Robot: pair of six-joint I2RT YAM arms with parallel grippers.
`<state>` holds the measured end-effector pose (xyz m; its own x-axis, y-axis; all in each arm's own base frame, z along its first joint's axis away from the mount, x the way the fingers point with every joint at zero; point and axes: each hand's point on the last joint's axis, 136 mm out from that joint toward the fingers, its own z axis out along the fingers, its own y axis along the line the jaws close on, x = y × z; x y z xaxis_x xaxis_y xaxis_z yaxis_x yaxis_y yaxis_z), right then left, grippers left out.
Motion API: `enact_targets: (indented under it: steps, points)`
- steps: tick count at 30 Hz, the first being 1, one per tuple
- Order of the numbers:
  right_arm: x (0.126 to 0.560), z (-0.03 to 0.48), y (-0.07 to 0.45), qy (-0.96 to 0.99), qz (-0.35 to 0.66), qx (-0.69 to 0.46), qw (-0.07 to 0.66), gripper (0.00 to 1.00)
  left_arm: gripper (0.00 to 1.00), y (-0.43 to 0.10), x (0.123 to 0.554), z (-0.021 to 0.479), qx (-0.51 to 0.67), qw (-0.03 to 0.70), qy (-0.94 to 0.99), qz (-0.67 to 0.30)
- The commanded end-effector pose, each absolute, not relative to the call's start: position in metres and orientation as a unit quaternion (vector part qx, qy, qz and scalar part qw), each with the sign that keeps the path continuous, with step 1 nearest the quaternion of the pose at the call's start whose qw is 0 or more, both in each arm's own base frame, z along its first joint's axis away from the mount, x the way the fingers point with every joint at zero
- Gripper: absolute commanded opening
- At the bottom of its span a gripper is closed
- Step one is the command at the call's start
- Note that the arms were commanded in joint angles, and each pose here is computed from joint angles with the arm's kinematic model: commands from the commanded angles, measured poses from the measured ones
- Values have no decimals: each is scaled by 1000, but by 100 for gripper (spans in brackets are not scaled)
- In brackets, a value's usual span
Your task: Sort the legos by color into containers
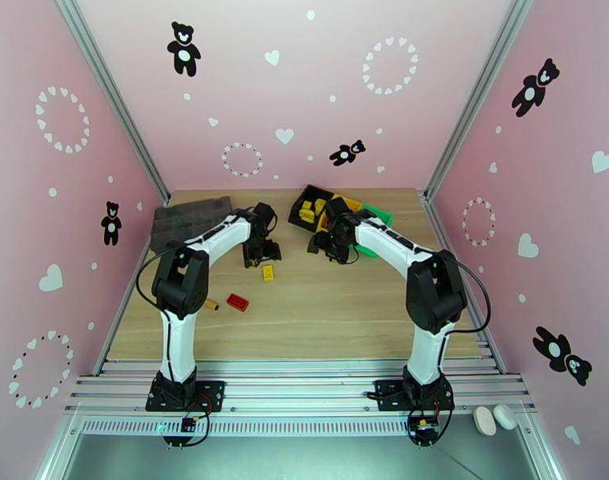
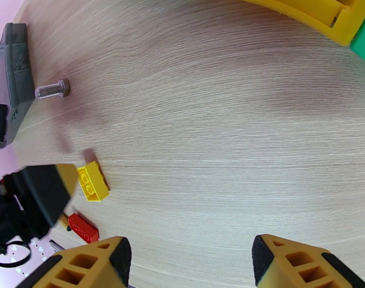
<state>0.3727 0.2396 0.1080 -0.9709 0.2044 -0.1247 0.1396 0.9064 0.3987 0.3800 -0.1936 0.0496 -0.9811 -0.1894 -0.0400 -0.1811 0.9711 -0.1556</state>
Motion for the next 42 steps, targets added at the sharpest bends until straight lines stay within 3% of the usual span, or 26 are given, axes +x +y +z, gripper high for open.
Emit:
enact_targets:
  steps: [1,17,32,35,42]
  points:
    - [372,102,240,976,185,93,73,71,70,-201,380,59,-72,46,992,-90]
    - [380,99,248,975,192,85,68,71,48,-207,359,36,-53,12,996,-73]
    - [385,97,242,975,199,80,62,71,36,-211,362,26,-58,-2,996,-69]
    - [386,97,238,974,202,80,61,71,36,-214,364,27,-60,-2,996,-73]
    - [389,97,230,974,206,79,59,71,49,-214,365,19,-64,-14,996,-63]
